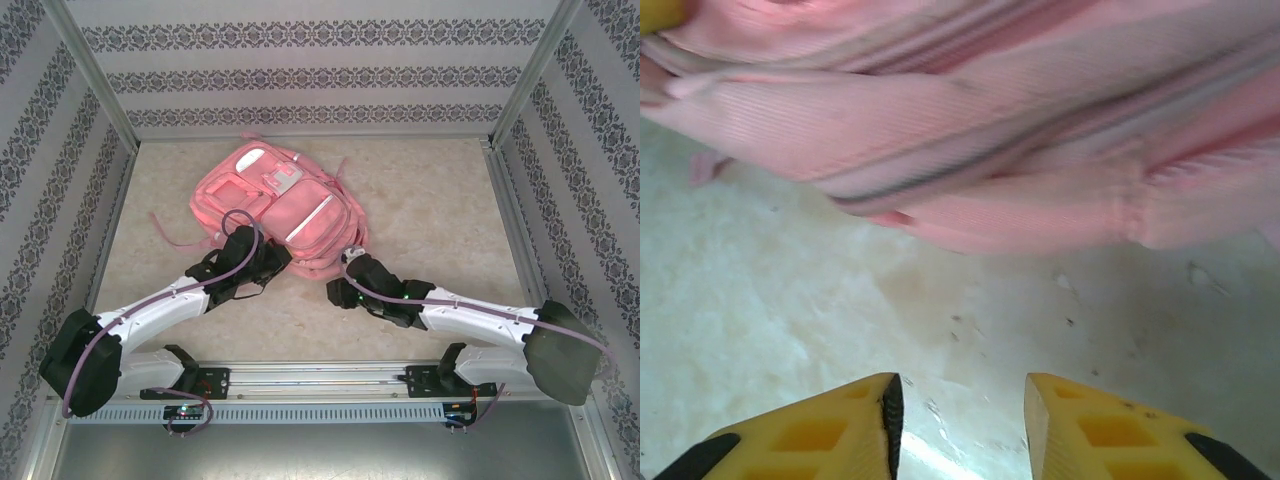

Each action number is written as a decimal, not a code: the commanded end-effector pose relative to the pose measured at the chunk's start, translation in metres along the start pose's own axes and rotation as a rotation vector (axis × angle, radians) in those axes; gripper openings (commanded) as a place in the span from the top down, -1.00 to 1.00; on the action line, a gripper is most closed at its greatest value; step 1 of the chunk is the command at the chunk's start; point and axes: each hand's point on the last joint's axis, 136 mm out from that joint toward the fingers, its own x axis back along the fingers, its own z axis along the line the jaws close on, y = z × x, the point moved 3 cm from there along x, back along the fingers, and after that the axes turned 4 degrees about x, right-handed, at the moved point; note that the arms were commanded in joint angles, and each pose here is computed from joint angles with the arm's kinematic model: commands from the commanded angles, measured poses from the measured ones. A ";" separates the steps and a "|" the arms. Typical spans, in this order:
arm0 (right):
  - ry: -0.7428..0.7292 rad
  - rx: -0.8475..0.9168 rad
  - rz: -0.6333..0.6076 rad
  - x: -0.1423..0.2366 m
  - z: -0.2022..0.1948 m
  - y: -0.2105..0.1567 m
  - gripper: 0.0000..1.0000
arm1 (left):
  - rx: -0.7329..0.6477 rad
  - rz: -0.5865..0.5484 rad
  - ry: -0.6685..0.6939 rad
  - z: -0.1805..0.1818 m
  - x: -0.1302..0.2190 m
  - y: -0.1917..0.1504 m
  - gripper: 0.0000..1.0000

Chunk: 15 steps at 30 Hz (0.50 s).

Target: Pack the student bag

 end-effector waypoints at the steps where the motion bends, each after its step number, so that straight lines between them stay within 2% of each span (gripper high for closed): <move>1: 0.044 0.011 -0.140 -0.004 0.017 0.023 0.15 | -0.039 -0.007 -0.146 -0.050 0.010 -0.001 1.00; 3: 0.052 0.058 -0.227 -0.007 0.021 0.024 0.06 | -0.035 -0.011 -0.150 -0.054 0.012 -0.001 1.00; 9: -0.059 0.220 -0.374 -0.011 0.019 0.030 0.06 | -0.043 -0.028 -0.157 -0.067 0.014 -0.006 1.00; 15: -0.174 0.233 -0.425 -0.019 0.007 0.035 0.16 | -0.037 -0.015 -0.175 -0.076 0.008 -0.014 1.00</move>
